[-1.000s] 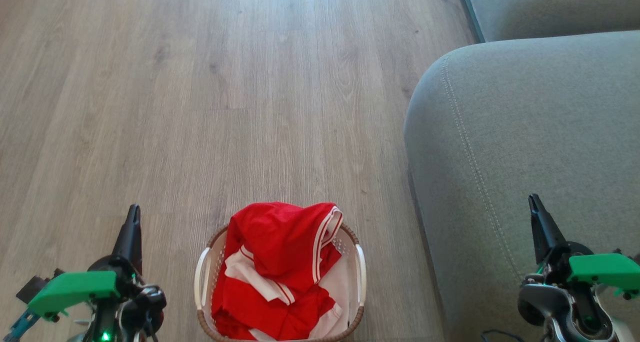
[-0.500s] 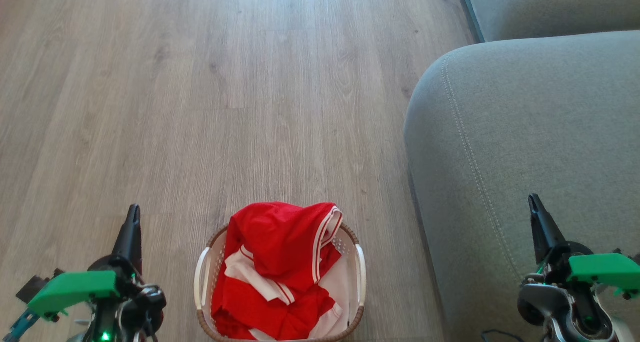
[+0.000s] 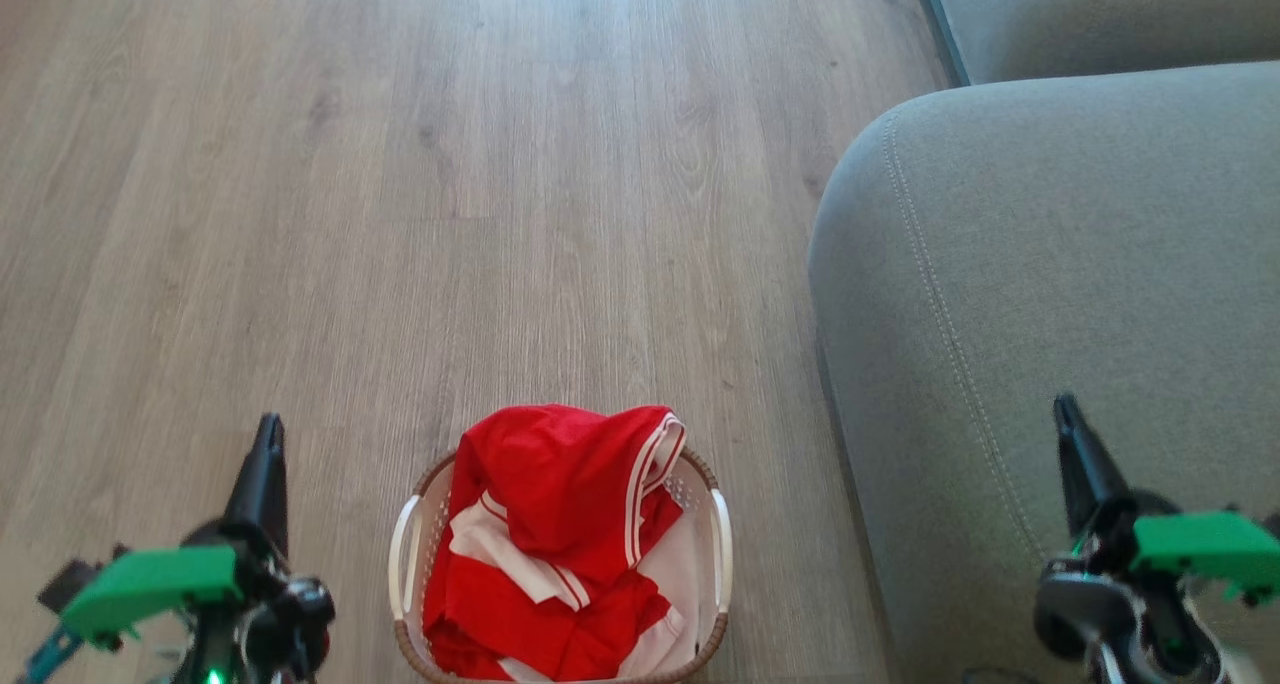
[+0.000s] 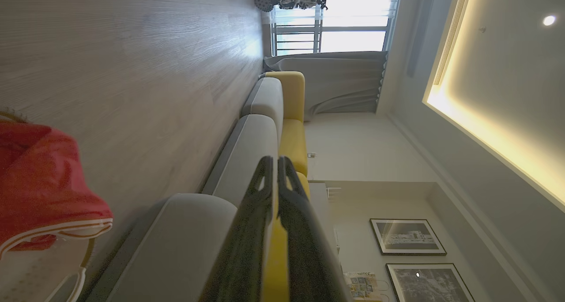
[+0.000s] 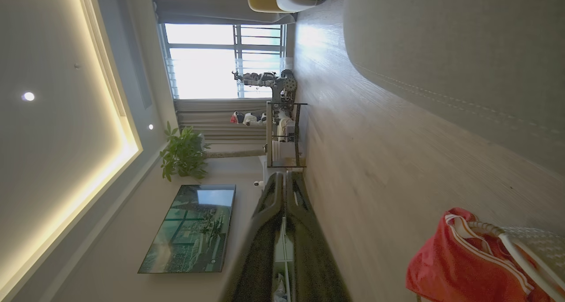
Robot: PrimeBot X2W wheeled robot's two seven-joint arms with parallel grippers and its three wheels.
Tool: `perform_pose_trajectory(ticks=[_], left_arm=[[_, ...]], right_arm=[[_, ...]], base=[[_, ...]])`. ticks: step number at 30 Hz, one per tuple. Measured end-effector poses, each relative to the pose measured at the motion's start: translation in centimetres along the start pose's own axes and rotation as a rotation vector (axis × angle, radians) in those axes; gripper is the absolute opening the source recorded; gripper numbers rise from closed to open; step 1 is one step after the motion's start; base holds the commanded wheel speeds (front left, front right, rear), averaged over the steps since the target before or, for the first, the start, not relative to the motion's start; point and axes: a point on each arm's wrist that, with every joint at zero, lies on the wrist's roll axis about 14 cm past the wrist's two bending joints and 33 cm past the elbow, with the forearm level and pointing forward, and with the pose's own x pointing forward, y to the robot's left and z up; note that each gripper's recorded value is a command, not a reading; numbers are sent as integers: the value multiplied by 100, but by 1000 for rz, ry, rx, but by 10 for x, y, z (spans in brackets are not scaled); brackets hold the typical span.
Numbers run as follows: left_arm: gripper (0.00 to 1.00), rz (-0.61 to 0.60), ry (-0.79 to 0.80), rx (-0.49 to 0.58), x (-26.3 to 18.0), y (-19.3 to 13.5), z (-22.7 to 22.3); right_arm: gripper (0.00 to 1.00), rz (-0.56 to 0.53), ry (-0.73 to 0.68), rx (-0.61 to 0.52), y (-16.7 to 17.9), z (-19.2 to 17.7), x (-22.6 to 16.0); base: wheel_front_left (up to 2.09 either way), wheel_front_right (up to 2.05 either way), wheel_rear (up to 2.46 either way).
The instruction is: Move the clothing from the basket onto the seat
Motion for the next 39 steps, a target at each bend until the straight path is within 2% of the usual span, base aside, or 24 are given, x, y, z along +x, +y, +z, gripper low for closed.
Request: perform_pose_trajectory(ticks=[5,8,21,33,39], left_arm=[[100,110,-4,-14,-15,37,-1],[100,137,-9,-18,-22,46,-2],[100,92,-12,15,-16,32,-7],[100,59,-24,127,-13,20,-6],[100,35,-20,217,-11,12,-9]], right_arm=[[100,-109,0,9,-37,-1,-15],[100,-135,0,11,-45,-2,-22],[100,-81,-10,-27,-28,-5,-17],[100,-34,-26,-124,-12,-5,-14],[100,-10,-9,-200,-5,-11,-13]], base=[[0,0,0],[0,0,0],[0,0,0],[0,0,0],[0,0,0]])
